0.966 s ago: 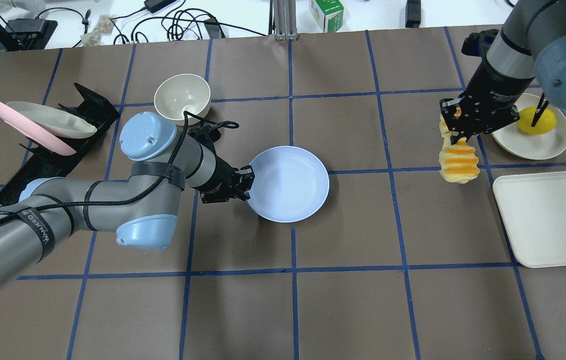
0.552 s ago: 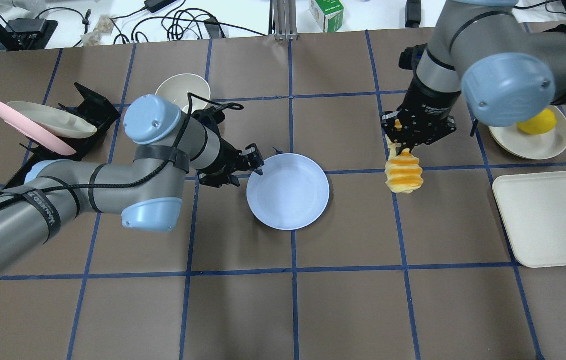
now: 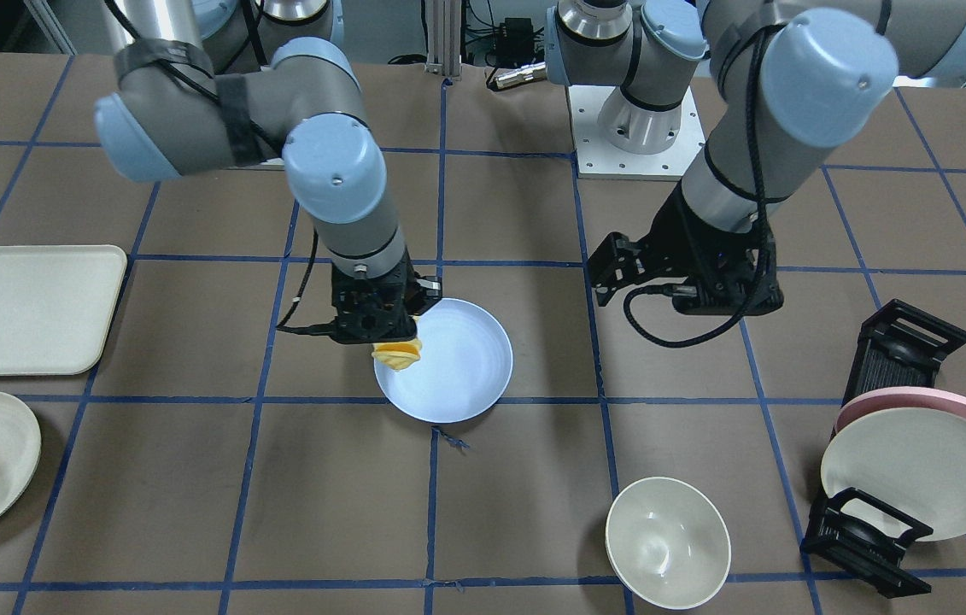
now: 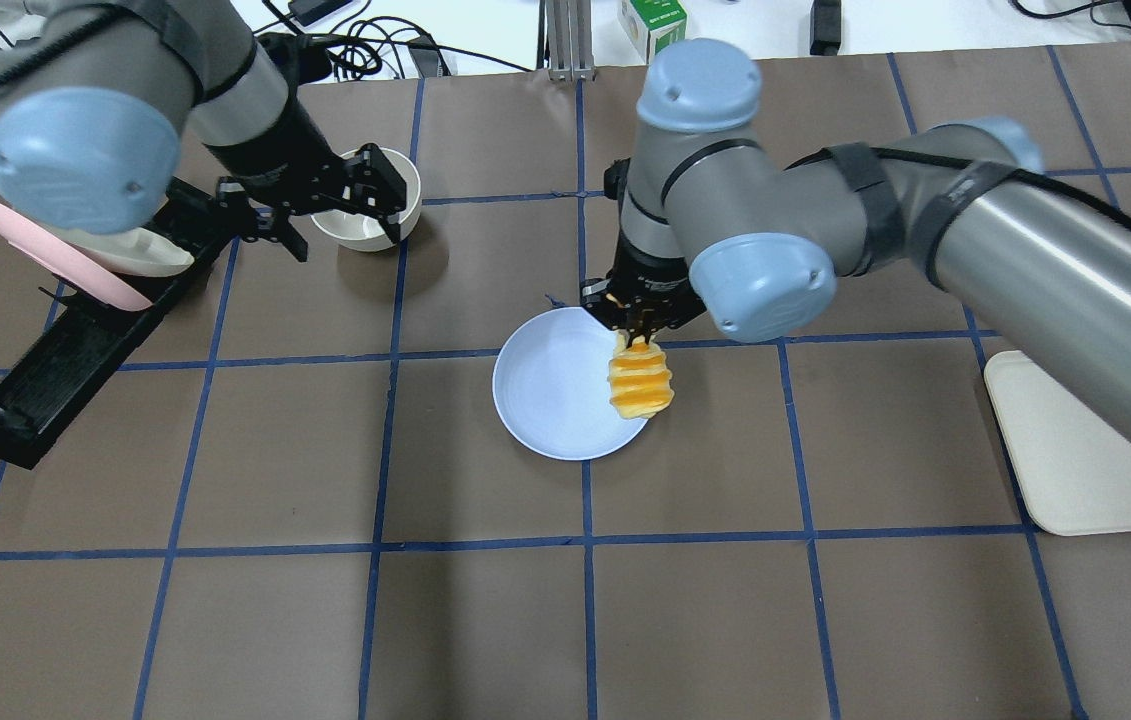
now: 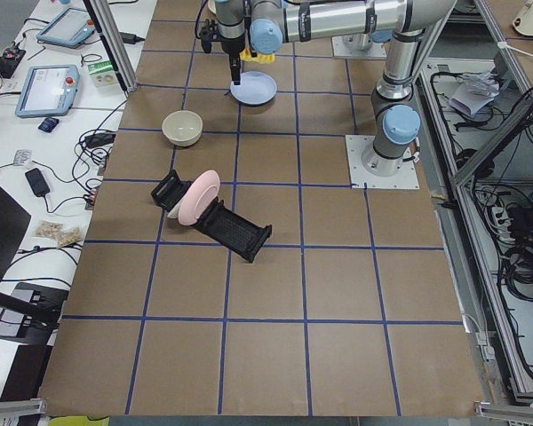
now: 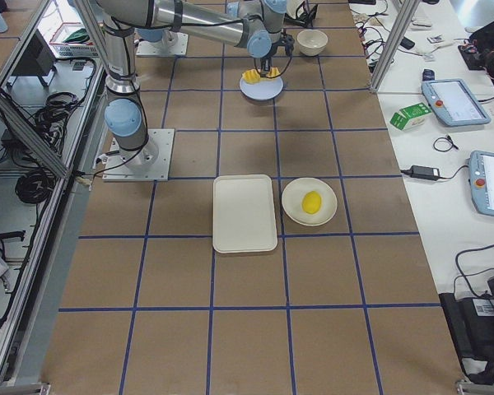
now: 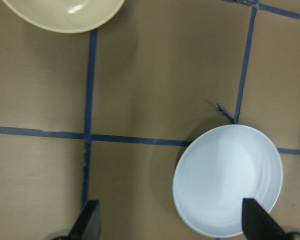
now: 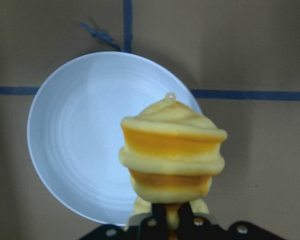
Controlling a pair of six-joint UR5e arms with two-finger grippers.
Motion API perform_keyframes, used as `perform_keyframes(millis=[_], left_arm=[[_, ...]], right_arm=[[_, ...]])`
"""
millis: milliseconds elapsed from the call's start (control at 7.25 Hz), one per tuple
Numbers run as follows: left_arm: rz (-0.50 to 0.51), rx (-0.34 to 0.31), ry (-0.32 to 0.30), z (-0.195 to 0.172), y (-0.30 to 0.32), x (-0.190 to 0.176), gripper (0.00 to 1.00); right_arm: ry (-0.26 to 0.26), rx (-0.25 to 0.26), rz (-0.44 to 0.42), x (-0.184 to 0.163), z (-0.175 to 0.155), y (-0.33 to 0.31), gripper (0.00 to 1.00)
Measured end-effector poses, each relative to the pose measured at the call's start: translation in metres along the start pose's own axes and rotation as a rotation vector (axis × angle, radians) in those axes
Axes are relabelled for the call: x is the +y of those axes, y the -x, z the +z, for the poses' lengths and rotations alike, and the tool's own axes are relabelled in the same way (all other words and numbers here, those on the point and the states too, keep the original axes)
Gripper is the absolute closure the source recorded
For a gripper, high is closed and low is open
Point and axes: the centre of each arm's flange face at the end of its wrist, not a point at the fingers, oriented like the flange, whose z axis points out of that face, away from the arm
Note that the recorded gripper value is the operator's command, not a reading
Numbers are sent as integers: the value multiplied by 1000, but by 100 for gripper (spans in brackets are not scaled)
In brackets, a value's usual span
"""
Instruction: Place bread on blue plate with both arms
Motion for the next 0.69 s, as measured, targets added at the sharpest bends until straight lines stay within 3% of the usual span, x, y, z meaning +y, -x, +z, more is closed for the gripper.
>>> perform_keyframes(millis=[138,276,414,552,690], left_arm=[[18,-38,5,-27,12,10,0],[22,-52,-1,-44,17,20,0],[28,-55,-9,-54,17,28,0],[35,-54,-19,-60,16,33,0],[42,-53,-29,-65,15,37,0]], right_arm=[[-5,0,-8,1,27,24,100],[-8,-1,-13,-1,47,34,72],[1,3,-15,-3,63,37,26],[13,11,-14,-4,76,38,0],[16,17,-18,-4,83,37,0]])
